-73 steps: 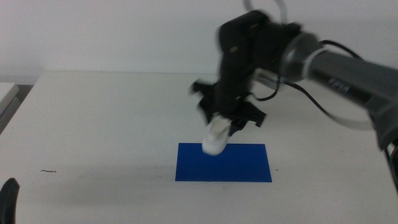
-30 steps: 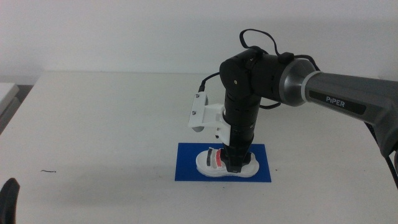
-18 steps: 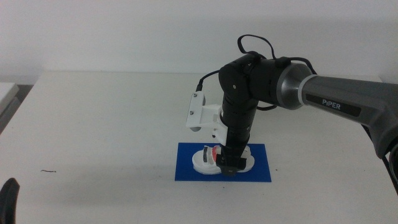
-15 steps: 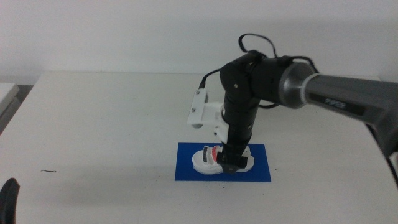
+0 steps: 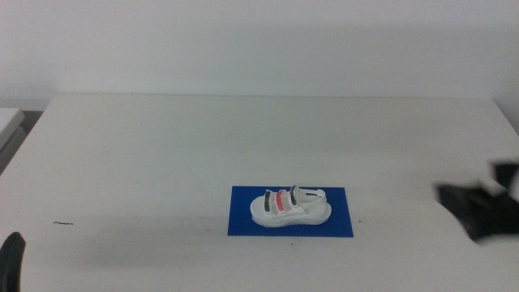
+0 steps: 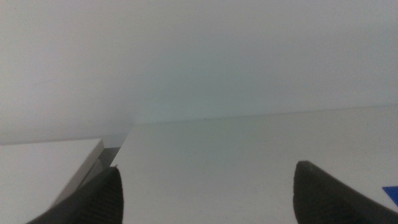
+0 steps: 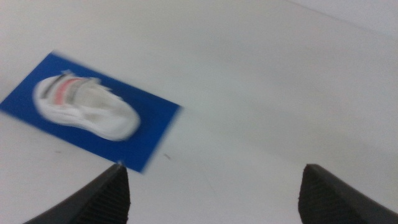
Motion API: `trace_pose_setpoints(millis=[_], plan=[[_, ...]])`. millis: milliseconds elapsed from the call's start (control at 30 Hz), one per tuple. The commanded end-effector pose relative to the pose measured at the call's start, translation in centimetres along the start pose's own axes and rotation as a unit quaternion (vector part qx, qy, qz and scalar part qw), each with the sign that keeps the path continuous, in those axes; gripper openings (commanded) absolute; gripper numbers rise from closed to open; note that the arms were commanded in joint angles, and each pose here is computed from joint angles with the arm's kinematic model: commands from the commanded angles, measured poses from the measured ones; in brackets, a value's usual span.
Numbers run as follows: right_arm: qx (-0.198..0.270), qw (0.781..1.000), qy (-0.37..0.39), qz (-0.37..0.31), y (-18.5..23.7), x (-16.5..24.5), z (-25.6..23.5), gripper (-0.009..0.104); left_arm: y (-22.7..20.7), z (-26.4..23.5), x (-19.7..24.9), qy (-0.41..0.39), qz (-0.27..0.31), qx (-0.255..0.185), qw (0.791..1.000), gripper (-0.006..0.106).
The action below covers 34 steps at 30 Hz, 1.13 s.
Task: Use one arm to grab the shoe from the table and place it on the mat.
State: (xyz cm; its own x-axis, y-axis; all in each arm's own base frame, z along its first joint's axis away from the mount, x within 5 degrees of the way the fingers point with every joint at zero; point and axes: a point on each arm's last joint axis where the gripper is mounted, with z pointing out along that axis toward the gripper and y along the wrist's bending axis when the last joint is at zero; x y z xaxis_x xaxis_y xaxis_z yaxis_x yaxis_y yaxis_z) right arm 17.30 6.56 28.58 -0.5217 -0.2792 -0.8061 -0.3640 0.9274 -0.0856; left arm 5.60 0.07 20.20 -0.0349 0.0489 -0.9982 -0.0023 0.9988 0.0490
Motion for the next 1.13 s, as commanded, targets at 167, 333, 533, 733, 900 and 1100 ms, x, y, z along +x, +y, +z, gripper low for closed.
trace_pose_setpoints(millis=[167,333,533,733,900,1100], plan=[[0.097,0.980,-0.108,0.133,-2.3,8.3,-4.2,0.093,0.0,0.0,-0.1,-0.003,-0.003,0.001,1.000,0.094],[0.135,0.962,-0.167,0.169,-2.4,10.5,-5.5,0.093,0.0,0.0,-0.1,-0.003,-0.003,0.001,1.000,0.094],[0.144,0.946,-0.243,0.158,-1.7,12.6,-5.9,0.093,0.0,0.0,-0.1,-0.003,-0.003,0.001,1.000,0.094],[0.145,0.938,-0.276,0.152,-1.1,14.8,-5.5,0.093,0.0,0.0,-0.1,-0.003,-0.003,0.001,1.000,0.094],[0.144,0.950,-0.227,0.157,-1.0,15.6,-5.1,0.093,0.0,0.0,-0.1,-0.003,-0.003,0.001,1.000,0.094],[0.145,0.950,-0.229,0.157,-1.0,15.6,-5.2,0.093,0.0,0.0,-0.1,-0.003,-0.003,0.001,1.000,0.094]])
